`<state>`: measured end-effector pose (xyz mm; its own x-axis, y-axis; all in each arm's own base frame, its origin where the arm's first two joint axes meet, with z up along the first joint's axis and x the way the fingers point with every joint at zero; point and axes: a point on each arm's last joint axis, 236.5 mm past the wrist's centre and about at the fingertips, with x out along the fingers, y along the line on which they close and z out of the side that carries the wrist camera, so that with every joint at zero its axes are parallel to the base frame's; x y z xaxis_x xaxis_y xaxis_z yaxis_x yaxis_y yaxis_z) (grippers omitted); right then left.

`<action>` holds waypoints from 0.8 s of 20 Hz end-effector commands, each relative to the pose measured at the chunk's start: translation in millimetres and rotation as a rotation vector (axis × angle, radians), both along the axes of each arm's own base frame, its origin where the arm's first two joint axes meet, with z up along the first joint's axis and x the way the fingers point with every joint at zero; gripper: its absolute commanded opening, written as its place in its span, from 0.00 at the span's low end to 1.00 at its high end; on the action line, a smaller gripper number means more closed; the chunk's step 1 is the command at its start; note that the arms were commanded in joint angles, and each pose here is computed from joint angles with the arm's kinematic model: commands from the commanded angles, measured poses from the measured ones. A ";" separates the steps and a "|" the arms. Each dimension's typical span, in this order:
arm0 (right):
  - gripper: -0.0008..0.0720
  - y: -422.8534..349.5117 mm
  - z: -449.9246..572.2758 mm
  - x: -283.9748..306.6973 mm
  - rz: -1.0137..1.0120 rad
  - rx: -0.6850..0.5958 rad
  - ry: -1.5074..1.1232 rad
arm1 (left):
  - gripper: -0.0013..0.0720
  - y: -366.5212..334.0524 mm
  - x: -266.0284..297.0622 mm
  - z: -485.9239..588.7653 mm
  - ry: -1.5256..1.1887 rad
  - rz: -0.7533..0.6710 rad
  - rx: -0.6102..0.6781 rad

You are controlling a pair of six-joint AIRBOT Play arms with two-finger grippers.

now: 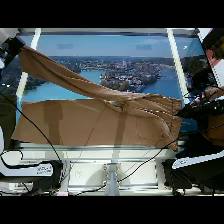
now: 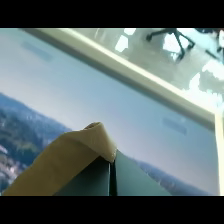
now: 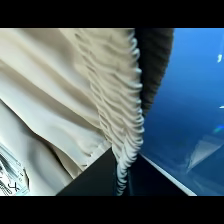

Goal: Fold the clothes and pants, and hang the long-sleeved shirts on hangers.

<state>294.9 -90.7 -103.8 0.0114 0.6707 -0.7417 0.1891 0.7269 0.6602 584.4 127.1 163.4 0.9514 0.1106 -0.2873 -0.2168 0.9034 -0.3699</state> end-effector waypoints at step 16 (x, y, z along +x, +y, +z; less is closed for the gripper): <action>0.05 -6.7 -5.8 7.2 -0.022 -0.037 -0.023 | 0.98 -2.2 23.9 -173.9 0.251 0.037 -0.217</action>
<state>302.1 -97.4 -109.6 0.0421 0.6421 -0.7654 0.1899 0.7470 0.6371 620.8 134.5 1.6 0.8809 0.1288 -0.4555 -0.3887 0.7458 -0.5409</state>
